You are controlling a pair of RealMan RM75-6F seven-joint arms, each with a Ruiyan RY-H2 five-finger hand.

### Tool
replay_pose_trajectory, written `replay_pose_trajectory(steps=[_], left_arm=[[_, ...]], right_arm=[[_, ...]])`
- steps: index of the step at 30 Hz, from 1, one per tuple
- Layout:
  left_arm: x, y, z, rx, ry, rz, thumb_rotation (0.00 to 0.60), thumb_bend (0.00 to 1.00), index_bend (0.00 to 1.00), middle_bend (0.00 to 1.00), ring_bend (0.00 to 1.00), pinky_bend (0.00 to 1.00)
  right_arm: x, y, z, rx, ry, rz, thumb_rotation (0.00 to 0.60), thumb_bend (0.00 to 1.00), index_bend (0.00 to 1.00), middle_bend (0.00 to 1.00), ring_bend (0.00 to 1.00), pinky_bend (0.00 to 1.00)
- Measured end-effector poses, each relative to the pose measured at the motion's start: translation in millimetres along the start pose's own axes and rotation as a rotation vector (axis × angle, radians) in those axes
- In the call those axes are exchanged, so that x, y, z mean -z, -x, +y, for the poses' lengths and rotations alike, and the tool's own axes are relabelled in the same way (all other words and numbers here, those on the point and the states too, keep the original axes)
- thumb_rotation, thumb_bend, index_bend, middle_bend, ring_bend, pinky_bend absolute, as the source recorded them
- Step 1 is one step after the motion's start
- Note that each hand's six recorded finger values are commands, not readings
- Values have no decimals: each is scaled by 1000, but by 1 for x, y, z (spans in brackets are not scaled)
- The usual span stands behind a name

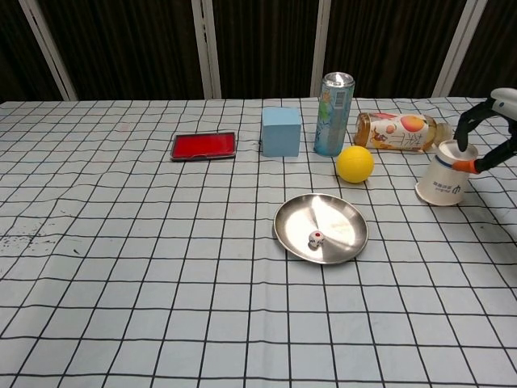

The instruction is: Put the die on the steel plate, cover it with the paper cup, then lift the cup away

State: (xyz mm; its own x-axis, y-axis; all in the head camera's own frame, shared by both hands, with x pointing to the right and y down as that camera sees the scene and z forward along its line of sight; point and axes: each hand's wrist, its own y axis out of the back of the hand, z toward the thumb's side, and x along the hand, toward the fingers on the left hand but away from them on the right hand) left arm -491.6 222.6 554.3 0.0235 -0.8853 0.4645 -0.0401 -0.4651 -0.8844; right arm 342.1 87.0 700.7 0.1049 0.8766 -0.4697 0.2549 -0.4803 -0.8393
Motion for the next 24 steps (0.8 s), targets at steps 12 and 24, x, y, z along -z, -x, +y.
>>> replay_pose_trajectory(steps=[12,24], left_arm=[[-2,1,-1,1,-4,-5,600,293,150,0,0,23],[0,2,2,-5,10,-5,600,294,150,0,0,24]], right_arm=[[14,-3,-4,-106,6,-48,600,86,143,161,60,0],[-1,-35,52,9,162,-20,600,84,1,82,27,0]])
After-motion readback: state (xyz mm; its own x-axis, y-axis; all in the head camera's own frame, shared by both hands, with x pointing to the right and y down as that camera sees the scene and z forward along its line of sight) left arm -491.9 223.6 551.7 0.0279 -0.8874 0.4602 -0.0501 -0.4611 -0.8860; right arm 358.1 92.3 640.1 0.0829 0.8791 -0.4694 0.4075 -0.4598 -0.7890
